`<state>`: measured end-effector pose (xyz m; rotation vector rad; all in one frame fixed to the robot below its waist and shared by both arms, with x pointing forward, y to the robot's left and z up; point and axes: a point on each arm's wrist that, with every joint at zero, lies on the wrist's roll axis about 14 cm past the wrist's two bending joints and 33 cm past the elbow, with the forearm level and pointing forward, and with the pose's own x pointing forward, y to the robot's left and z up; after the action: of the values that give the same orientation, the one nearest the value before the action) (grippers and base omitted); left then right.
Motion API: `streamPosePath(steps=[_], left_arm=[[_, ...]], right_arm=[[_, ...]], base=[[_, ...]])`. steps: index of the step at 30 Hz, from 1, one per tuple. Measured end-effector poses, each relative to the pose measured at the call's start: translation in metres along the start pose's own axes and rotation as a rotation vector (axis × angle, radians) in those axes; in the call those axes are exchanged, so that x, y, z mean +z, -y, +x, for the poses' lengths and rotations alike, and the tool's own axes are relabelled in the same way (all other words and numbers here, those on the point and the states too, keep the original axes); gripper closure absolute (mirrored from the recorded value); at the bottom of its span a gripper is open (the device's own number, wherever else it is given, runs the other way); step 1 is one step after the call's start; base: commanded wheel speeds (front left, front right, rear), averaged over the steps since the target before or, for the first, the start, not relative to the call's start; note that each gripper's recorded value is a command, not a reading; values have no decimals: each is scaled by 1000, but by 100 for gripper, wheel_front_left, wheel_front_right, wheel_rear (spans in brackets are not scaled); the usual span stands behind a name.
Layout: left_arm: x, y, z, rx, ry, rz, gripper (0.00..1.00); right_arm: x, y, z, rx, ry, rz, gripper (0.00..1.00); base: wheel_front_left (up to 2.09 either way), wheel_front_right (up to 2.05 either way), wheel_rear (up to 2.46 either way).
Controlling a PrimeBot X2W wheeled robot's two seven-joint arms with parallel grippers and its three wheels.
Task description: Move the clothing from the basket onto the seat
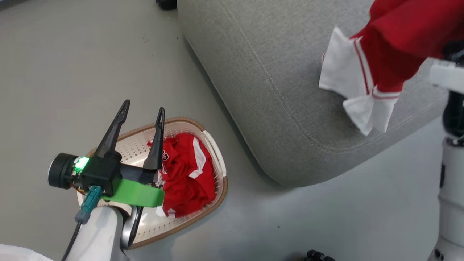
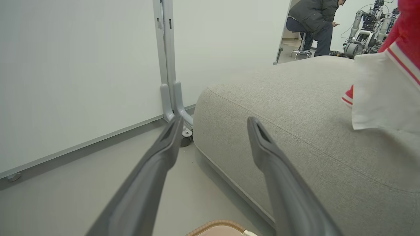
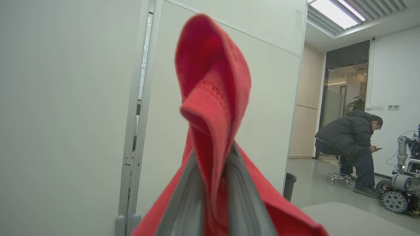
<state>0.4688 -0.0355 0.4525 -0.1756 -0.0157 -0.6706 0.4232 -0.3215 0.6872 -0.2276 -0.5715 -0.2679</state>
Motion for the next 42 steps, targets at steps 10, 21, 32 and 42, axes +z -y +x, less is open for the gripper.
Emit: streamPosePath(steps=[10, 21, 32, 42], left_arm=[[-46, -50, 1, 76, -66, -16, 0], [-89, -79, -16, 152, -154, -48, 0], [-94, -100, -37, 224, -191, -38, 0], [-61, -90, -44, 254, -145, -40, 0]], right_arm=[[-42, 5, 92, 43, 35, -79, 100], [-207, -29, 54, 69, -349, -17, 100], [-294, -19, -13, -29, -624, -31, 0], [-262, 12, -54, -124, -647, -62, 0]], base=[[0, 0, 0], [0, 0, 0], [0, 0, 0], [0, 0, 0]])
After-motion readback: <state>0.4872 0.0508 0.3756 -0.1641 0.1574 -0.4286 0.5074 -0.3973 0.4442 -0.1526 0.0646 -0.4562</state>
